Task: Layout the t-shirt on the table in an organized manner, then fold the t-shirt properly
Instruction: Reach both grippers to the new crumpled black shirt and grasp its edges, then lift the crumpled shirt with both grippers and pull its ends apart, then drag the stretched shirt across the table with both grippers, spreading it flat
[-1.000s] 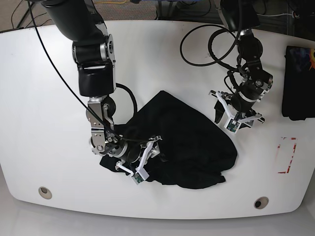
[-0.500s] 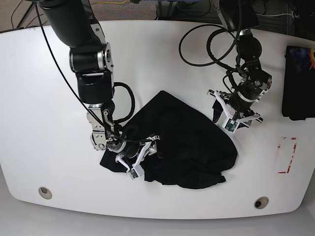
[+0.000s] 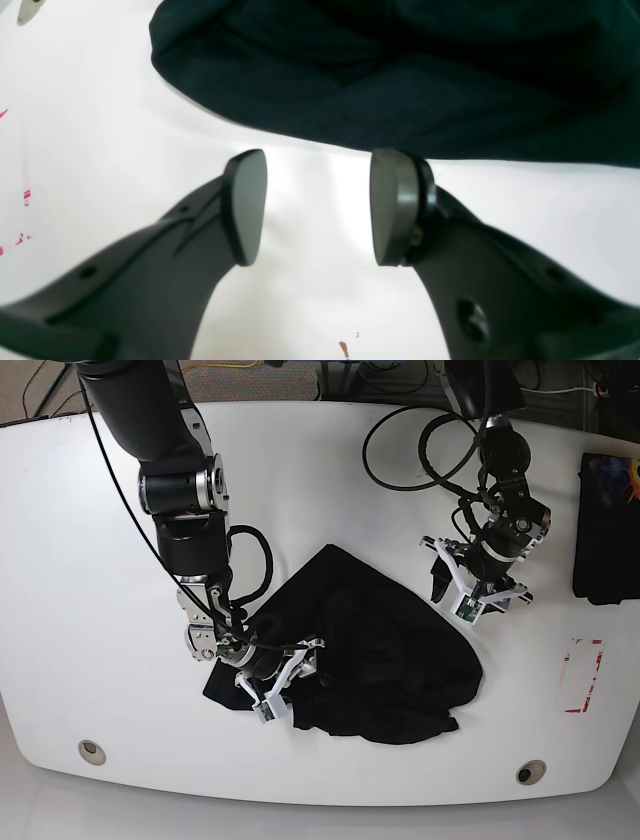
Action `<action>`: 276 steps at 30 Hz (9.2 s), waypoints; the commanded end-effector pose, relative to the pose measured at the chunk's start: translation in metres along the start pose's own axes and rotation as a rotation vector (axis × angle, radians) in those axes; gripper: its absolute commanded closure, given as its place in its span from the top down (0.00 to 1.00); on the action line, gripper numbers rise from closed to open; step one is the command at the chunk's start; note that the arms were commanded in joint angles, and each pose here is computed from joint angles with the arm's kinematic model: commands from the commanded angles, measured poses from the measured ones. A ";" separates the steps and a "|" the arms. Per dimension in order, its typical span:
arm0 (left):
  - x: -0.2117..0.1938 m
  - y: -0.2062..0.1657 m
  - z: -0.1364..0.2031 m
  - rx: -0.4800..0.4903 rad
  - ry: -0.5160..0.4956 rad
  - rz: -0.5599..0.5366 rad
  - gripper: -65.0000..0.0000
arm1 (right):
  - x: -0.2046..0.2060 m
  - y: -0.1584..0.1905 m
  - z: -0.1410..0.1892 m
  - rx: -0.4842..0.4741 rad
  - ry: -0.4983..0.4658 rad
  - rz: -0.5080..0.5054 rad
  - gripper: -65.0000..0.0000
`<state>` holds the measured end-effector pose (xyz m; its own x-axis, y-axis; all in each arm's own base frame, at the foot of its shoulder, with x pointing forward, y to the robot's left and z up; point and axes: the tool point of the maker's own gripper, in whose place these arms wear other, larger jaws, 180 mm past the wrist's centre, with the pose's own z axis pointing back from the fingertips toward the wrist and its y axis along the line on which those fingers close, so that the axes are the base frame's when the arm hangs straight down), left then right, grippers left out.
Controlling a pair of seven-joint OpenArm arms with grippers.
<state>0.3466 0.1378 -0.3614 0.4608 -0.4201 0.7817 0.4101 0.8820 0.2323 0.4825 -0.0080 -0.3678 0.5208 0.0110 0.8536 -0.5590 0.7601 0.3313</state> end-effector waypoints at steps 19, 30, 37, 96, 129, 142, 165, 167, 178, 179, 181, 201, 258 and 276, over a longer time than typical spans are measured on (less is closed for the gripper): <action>0.013 0.003 0.002 0.009 -0.051 0.005 0.48 | 0.064 0.012 -0.002 0.030 -0.124 0.055 0.00; -0.003 -0.001 0.000 -0.010 0.059 0.023 0.48 | 0.099 0.016 0.039 -0.052 -0.130 0.274 0.00; -0.002 -0.016 -0.001 -0.078 0.035 0.109 0.48 | 0.131 0.025 0.070 -0.109 -0.180 0.396 0.00; -0.021 -0.180 -0.036 -0.539 0.185 0.276 0.20 | 0.192 0.037 0.113 -0.187 -0.245 0.585 0.00; -0.010 -0.070 -0.014 -0.294 0.114 0.094 0.02 | 0.245 -0.002 0.158 -0.319 -0.338 0.585 0.00; 0.035 0.026 0.011 -0.074 0.032 -0.006 0.02 | 0.272 -0.007 0.177 -0.358 -0.370 0.625 0.00; 0.190 0.172 0.084 0.312 -0.159 -0.042 0.02 | 0.365 -0.024 0.234 -0.484 -0.420 0.695 0.00; 0.202 0.183 0.096 0.350 -0.177 -0.055 0.02 | 0.376 -0.020 0.240 -0.489 -0.441 0.706 0.00; 0.273 0.237 0.162 0.513 -0.328 -0.043 0.02 | 0.421 -0.027 0.279 -0.552 -0.487 0.717 0.00; 0.277 0.244 0.171 0.534 -0.339 -0.038 0.02 | 0.424 -0.027 0.282 -0.555 -0.491 0.719 0.00; 0.285 0.252 0.182 0.558 -0.362 -0.029 0.02 | 0.427 -0.028 0.288 -0.565 -0.491 0.728 0.00; 0.270 0.251 0.175 0.550 -0.315 -0.019 0.03 | 0.370 -0.047 0.283 -0.616 -0.342 0.763 0.00; -0.148 0.090 0.167 0.220 0.474 0.128 0.02 | -0.125 -0.014 0.273 -0.447 0.383 0.257 0.00; -0.169 0.104 0.177 0.219 0.544 0.109 0.02 | -0.155 -0.015 0.300 -0.466 0.468 0.228 0.00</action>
<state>0.1652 0.3317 -0.3771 0.8658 -0.3067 0.3954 0.1959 0.9348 0.2962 0.2129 -0.2023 -0.3943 0.7147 0.4009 0.5731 -0.4284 0.8986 -0.0945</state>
